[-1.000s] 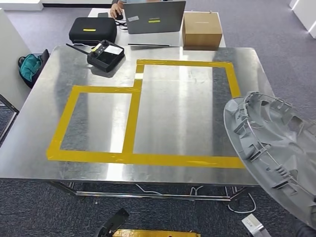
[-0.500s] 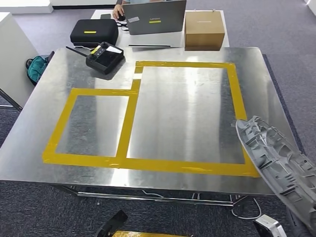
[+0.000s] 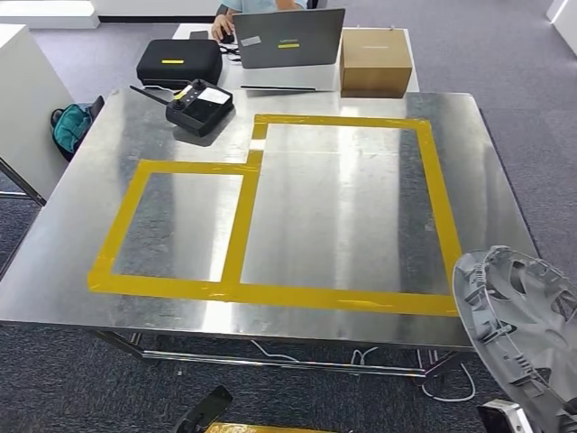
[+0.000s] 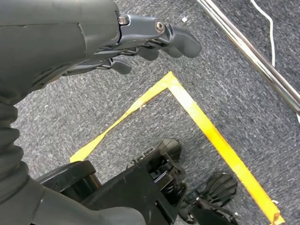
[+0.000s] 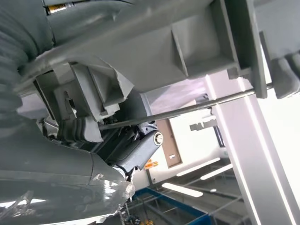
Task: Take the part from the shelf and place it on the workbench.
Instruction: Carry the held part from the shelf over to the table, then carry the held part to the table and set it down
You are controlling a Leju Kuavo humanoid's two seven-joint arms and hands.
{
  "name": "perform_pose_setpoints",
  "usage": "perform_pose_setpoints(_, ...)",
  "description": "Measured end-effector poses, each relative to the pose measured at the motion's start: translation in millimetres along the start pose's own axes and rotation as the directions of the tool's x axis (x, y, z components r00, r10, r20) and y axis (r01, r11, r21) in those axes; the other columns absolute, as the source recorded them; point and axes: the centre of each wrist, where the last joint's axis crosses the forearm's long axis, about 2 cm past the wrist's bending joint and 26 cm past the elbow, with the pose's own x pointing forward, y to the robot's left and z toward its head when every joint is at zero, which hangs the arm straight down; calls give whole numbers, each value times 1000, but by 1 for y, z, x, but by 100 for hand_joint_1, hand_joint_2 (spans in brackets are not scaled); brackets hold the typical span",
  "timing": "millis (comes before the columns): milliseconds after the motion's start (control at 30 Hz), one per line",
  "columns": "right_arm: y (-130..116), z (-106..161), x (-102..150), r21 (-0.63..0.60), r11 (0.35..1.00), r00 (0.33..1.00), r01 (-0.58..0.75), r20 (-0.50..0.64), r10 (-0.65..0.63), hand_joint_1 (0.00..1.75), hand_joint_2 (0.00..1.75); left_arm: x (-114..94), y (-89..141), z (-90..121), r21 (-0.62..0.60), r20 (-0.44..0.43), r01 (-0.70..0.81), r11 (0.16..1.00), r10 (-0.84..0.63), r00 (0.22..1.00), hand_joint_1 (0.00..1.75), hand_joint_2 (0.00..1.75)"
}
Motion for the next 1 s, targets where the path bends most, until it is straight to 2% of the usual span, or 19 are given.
perform_pose_setpoints(267,12,-23,-38,115,983,990,-143,9,143,175,175,3,3,-2,-25,0,34,999,-34,999,0,175)
perform_pose_setpoints(467,23,-43,-62,153,956,968,-250,16,251,175,175,9,5,-4,-42,11,59,997,-59,998,0,175)
perform_pose_setpoints(1000,39,-69,-74,179,921,936,-347,7,352,175,175,15,8,-7,-61,20,98,993,-97,995,0,175)
